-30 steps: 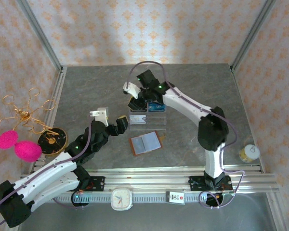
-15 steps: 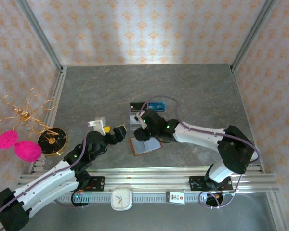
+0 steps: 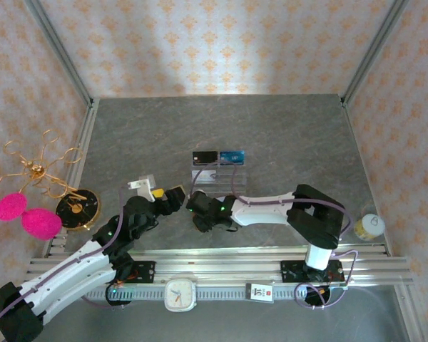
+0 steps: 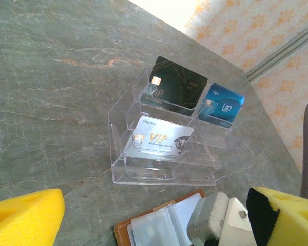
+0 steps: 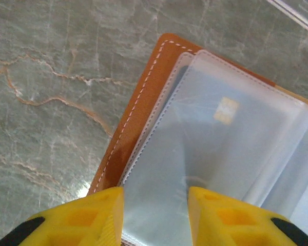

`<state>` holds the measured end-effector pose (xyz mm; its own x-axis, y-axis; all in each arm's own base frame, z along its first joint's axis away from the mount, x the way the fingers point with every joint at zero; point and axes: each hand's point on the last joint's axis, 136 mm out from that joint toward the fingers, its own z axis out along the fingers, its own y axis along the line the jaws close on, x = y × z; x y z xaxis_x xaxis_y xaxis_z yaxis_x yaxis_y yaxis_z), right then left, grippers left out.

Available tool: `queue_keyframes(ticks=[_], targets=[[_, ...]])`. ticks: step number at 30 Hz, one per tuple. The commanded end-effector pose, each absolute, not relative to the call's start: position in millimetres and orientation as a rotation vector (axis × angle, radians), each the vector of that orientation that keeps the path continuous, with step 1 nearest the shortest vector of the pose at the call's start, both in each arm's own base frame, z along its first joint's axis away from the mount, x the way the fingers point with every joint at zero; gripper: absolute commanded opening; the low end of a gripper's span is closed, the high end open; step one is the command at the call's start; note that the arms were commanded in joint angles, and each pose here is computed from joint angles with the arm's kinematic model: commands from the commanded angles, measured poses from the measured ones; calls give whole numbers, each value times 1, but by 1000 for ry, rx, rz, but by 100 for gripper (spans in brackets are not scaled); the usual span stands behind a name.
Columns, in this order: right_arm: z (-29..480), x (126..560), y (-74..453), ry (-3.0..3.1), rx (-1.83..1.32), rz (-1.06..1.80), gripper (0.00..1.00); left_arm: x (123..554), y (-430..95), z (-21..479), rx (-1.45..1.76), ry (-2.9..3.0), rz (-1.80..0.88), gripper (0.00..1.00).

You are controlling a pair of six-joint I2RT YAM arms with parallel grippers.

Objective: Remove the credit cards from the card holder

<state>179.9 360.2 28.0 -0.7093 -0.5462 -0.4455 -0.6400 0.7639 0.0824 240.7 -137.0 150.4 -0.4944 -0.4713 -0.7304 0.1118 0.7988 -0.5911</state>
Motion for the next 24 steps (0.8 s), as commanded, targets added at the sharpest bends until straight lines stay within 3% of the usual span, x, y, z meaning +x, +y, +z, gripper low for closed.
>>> queue_keyframes(ticks=[1,3,6,10,15,17,19,24], targets=[[11,182,346,2589,-895,162,36,239,-141,143,-262,2007,-739,91],[6,181,343,2600,-874,155,26,238,-145,138,-252,2023,-755,88],[9,183,346,2593,-820,195,1,237,-151,127,-241,2061,-776,84],[38,189,363,2534,-689,410,0,235,-161,114,-226,2104,-824,74],[69,193,372,2490,-538,681,0,232,-175,101,-197,2154,-876,34],[71,193,371,2490,-510,713,0,231,-180,94,-179,2181,-882,15],[70,193,369,2499,-492,719,0,229,-185,87,-159,2217,-880,3],[74,193,365,2479,-440,749,0,223,-204,74,-87,2280,-897,0]])
